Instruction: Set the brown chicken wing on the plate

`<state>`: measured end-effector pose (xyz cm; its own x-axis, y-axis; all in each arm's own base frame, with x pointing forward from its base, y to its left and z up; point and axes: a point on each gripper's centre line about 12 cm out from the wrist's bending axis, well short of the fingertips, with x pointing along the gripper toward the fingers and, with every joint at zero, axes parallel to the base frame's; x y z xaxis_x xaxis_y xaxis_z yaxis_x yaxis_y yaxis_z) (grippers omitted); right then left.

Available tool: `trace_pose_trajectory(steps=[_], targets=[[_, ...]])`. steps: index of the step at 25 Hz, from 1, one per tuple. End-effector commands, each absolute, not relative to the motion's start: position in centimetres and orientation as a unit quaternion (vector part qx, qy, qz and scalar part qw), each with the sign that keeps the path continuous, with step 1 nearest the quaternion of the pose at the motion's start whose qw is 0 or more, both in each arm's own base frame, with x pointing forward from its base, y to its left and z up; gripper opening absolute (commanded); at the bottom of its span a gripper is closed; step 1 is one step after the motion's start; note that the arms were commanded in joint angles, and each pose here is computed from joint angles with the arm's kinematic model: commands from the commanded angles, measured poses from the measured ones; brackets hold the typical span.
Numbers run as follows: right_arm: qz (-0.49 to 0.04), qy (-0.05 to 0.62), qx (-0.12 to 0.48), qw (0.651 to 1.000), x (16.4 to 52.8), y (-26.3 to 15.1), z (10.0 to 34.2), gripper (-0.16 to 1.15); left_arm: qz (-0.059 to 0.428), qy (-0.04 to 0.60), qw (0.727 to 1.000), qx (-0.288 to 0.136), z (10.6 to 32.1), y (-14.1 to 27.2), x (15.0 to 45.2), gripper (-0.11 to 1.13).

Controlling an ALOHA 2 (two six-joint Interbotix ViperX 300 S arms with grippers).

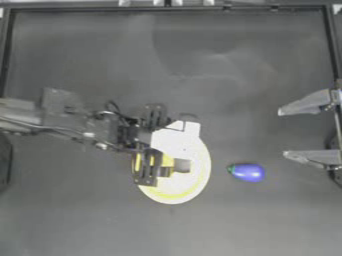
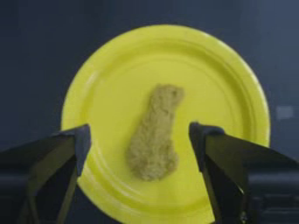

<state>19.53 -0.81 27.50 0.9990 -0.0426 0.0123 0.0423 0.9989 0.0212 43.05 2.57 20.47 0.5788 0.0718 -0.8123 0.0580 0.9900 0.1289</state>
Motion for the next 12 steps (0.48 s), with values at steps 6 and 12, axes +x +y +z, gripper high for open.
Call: trace_pose_trajectory(steps=[6, 12], targets=[[-0.021, -0.022, 0.011, 0.999, 19.2, -0.8, 28.1, 1.0, 0.012, 0.349, 0.935, 0.069, 27.1, 2.3, 39.3, 0.97], [-0.021, -0.021, 0.012, 0.999, 19.2, -0.8, 28.1, 1.0, 0.018, 0.295, 0.954, 0.058, 28.7, 2.1, 36.9, 0.97]])
